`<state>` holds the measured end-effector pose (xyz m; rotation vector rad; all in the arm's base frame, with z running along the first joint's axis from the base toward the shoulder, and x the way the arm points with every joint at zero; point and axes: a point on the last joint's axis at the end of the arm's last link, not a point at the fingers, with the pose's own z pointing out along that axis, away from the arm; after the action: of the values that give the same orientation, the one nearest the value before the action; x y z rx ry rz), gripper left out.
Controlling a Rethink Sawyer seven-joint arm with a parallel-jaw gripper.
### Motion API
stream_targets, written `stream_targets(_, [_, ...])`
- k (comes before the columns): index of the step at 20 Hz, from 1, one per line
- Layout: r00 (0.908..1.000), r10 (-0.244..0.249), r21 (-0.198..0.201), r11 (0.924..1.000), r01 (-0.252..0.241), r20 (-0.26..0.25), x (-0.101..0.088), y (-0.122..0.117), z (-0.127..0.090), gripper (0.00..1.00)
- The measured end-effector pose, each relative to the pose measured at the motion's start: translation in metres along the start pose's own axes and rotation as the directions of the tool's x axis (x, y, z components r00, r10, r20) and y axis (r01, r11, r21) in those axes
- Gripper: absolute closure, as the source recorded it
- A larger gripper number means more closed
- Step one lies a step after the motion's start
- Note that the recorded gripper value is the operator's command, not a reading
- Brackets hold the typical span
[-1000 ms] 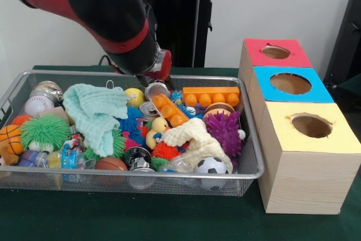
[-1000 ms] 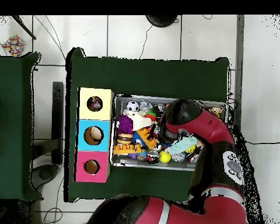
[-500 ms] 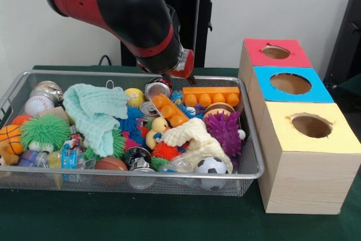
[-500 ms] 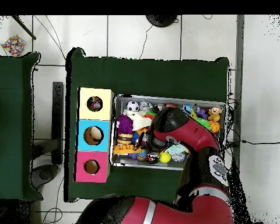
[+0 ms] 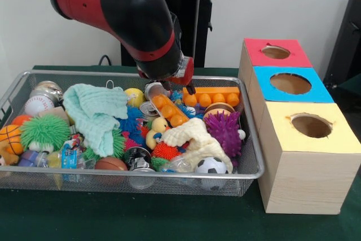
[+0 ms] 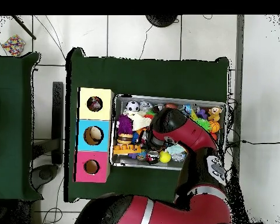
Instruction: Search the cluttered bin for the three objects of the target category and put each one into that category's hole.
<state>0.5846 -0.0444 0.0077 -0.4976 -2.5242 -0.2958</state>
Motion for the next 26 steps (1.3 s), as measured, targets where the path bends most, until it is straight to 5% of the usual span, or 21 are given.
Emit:
stream_targets(12, [0.9988, 0.009, -0.006, 0.9999, -0.008, 0.048, -0.007, 0.002, -0.004, 0.00])
stream_targets(26, [0.9919, -0.054, 0.075, 0.9961, 0.046, 0.115, -0.016, 0.008, -0.005, 0.00])
